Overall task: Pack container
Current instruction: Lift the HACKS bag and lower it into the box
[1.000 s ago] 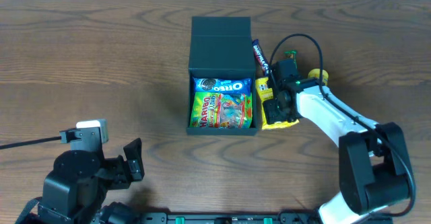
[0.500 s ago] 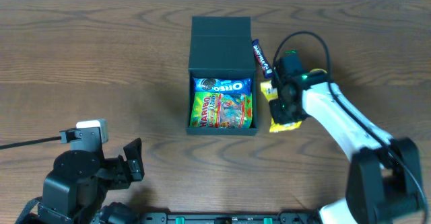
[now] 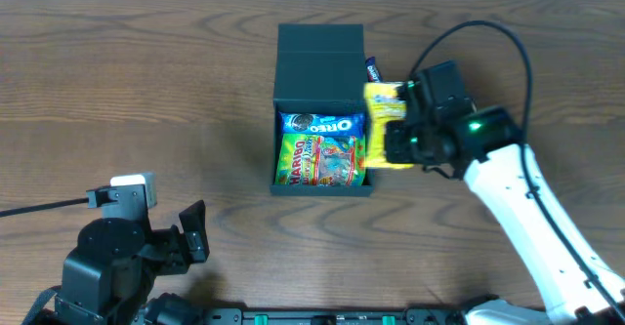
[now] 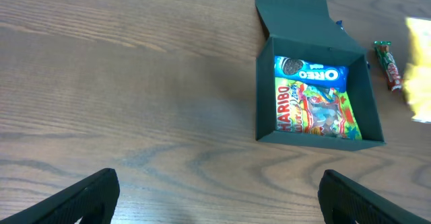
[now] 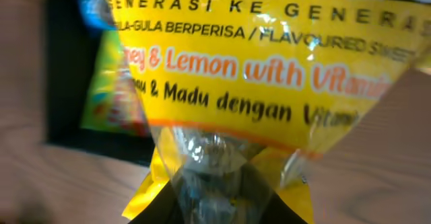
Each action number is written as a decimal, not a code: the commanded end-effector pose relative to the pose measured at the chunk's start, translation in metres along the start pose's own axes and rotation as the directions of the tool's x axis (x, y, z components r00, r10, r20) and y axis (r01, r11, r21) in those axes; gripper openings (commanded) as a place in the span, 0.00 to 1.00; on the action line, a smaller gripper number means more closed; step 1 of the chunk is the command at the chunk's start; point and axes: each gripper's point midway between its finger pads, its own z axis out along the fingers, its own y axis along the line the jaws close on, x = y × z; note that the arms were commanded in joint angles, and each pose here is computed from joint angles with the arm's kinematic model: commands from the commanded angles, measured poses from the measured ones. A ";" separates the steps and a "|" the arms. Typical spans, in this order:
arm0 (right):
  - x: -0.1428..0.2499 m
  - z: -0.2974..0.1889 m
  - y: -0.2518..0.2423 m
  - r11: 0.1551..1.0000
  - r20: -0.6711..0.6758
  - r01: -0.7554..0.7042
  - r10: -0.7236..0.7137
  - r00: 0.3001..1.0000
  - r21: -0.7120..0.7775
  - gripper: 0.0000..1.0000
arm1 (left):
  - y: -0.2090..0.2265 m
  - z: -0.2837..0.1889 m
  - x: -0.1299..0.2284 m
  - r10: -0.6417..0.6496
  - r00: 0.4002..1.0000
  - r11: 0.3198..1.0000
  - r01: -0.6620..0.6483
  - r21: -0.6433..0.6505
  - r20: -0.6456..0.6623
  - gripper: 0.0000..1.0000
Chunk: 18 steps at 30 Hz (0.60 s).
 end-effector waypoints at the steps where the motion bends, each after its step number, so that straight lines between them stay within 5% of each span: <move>1: 0.005 0.008 0.038 0.998 -0.003 -0.005 0.005 1.000 -0.063 0.24 | 0.001 -0.001 0.000 -0.011 1.000 1.000 0.011 -0.001 0.003 0.95; 18: 0.013 0.057 0.040 0.999 -0.062 -0.012 0.016 0.998 0.051 0.29 | 0.001 -0.001 0.001 -0.009 1.000 1.000 0.009 -0.005 -0.003 0.95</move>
